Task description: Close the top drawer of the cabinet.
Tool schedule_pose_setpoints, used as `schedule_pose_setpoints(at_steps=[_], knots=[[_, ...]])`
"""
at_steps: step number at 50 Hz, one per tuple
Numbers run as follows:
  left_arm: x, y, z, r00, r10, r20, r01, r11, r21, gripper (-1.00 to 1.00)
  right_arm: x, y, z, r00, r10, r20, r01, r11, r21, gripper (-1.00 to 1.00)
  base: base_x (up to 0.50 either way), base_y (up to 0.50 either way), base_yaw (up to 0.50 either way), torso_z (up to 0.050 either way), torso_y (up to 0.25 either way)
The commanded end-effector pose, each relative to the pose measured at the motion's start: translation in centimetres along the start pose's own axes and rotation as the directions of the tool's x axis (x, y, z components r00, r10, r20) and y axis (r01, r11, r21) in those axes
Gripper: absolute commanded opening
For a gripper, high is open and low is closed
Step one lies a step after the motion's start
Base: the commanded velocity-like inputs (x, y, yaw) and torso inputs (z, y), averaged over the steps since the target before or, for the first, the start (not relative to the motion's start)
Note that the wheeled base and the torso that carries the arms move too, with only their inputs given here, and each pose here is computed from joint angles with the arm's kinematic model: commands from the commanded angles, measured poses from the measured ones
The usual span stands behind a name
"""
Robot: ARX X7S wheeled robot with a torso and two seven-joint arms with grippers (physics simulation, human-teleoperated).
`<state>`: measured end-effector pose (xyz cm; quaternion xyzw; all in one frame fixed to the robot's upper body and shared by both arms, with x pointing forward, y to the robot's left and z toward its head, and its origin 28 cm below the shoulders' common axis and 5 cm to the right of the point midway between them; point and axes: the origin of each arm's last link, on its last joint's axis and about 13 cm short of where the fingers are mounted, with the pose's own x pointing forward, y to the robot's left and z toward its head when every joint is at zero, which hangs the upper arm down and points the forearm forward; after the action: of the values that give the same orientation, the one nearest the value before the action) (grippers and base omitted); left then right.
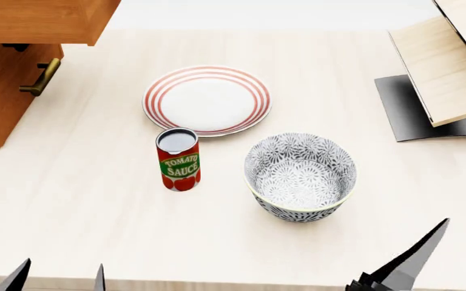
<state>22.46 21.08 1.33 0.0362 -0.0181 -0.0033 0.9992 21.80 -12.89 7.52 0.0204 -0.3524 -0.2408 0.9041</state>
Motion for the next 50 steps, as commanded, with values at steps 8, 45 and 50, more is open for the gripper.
schedule_pose_setpoints(at_steps=[8,45,50], knots=[[-0.1,0.7,8.9,0.961,-0.16,0.224,0.121,0.976,0.18,1.0,6.6,2.0,7.0,0.96,-0.135,0.246,0.142,0.99,-0.012,1.0,0.0,0.0,0.0,0.0,0.0],[11.5,-2.5,23.4,0.904,-0.356,0.235,0.021,0.588,0.809,1.0,8.4,4.5,6.2,0.997,-0.013,-0.079,0.011,0.999,-0.033,1.0,0.0,0.0,0.0,0.0,0.0],[14.1,-3.1,27.4,0.896,-0.365,0.254,-0.113,0.365,0.924,1.0,8.5,4.3,6.6,0.997,-0.02,-0.068,0.017,0.999,-0.031,1.0,0.0,0.0,0.0,0.0,0.0]])
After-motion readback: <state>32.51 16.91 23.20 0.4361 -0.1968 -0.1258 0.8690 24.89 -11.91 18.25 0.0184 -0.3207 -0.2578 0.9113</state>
